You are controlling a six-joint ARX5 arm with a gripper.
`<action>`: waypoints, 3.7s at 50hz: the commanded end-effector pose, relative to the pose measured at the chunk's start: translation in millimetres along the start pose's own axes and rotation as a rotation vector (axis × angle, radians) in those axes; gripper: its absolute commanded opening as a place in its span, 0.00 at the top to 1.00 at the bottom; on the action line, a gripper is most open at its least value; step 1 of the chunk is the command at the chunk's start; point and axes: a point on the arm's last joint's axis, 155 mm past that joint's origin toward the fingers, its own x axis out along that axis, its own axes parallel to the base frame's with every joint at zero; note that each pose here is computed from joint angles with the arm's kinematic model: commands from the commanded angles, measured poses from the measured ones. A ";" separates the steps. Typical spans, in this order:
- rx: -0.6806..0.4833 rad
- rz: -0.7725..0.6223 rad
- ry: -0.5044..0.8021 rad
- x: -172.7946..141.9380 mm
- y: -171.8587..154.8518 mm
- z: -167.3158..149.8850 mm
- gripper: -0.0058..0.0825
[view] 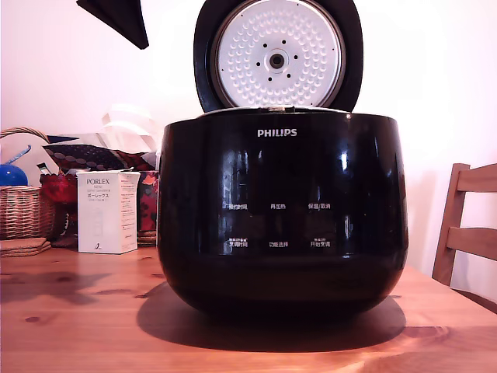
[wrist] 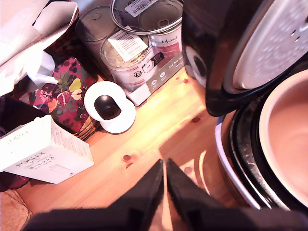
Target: Close the rice cooker by pressing the lid down with medium force
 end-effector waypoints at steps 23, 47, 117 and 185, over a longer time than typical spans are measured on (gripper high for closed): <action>0.039 0.117 -0.391 -52.8 27.1 108.6 0.96; 0.304 0.006 -0.622 -84.2 -16.5 160.6 0.96; 0.399 -0.186 -0.362 29.7 -72.5 110.2 0.96; 0.043 -0.491 0.098 33.3 -156.4 28.2 0.96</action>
